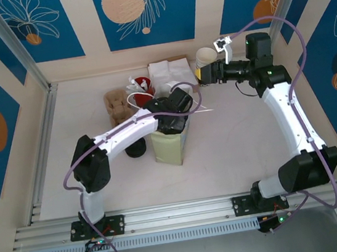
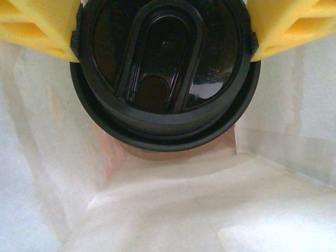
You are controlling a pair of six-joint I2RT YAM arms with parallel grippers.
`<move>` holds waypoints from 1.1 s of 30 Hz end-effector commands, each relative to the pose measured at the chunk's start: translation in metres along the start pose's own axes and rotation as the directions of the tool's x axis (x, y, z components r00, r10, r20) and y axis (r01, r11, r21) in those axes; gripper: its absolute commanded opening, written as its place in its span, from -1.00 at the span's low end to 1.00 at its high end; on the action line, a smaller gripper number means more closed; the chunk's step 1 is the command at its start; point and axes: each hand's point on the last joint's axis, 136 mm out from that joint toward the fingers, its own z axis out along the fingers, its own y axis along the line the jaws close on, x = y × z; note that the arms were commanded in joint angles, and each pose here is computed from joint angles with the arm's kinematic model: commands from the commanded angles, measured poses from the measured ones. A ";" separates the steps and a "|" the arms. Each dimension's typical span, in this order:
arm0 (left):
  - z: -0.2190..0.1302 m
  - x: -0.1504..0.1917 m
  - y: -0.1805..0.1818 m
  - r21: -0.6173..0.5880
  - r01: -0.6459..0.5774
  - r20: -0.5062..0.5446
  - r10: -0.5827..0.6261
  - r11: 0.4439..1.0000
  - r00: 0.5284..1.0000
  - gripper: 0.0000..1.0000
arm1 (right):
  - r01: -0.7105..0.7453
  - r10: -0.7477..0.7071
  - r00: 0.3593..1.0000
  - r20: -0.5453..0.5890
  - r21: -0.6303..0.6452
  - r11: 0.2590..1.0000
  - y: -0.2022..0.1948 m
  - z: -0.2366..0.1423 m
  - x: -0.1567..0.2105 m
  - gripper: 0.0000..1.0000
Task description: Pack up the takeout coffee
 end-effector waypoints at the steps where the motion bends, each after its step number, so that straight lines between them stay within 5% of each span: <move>1: 0.008 0.009 0.003 0.019 0.047 -0.085 -0.045 0.999 0.995 0.38 | -0.042 0.038 0.998 0.055 0.071 0.997 -0.005 -0.012 0.000 -0.05; 19: 0.034 0.011 -0.001 0.054 0.123 -0.214 -0.109 0.991 0.971 0.22 | -0.210 0.203 0.977 0.062 0.136 0.968 -0.007 -0.029 0.067 -0.05; 33: 0.064 0.041 -0.001 0.029 0.116 -0.309 -0.101 0.993 0.946 0.17 | -0.213 0.209 0.977 0.037 0.133 0.968 -0.002 -0.027 0.079 -0.05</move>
